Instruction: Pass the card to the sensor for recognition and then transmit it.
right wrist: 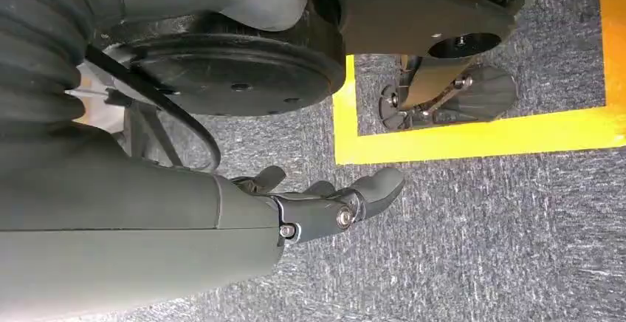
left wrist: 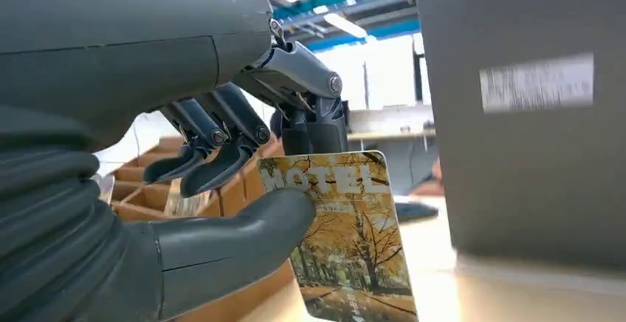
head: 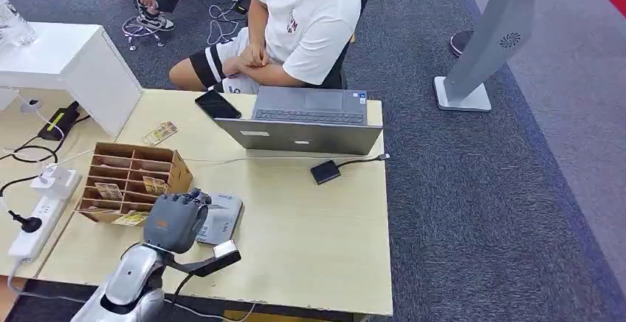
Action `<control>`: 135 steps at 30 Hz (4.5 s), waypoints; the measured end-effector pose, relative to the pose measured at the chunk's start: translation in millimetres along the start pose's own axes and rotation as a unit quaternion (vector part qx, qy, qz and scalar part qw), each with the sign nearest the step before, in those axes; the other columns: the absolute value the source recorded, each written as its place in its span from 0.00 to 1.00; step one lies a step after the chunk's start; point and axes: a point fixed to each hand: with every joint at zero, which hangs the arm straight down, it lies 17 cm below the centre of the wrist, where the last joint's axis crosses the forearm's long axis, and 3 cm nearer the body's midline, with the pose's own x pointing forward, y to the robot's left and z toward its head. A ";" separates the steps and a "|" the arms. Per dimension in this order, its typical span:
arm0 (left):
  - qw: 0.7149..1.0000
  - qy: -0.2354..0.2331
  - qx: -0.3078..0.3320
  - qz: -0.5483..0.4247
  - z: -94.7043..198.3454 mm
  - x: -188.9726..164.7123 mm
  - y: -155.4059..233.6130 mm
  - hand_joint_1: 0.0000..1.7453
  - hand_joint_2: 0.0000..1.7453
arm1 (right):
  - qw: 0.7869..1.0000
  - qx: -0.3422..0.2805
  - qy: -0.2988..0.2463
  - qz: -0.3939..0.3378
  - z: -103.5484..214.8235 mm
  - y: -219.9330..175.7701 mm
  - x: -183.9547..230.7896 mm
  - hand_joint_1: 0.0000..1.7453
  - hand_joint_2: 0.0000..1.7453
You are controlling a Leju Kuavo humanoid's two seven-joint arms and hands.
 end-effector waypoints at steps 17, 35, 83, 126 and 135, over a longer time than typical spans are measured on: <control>0.953 -0.024 0.300 -0.038 -83.3 -26.6 234.3 1.00 1.00 | 0.998 0.005 -0.009 0.057 0.1 3.0 4.9 0.00 1.00; 0.955 0.038 0.287 -0.071 -163.6 -84.9 277.8 1.00 1.00 | 0.998 0.008 -0.004 0.065 -0.2 2.4 5.6 0.00 1.00; 0.999 0.013 0.029 -0.014 92.9 -71.4 90.5 0.00 1.00 | 0.999 -0.031 0.000 0.029 -2.0 -14.7 -1.2 0.00 1.00; 0.985 0.161 0.012 -0.067 91.3 -176.8 51.7 0.00 1.00 | 0.997 -0.017 -0.007 0.078 -0.9 -5.7 1.0 0.00 1.00; 0.984 0.169 0.007 -0.059 82.3 -181.4 42.9 0.00 1.00 | 0.996 -0.014 -0.012 0.083 -0.7 -4.4 2.3 0.00 1.00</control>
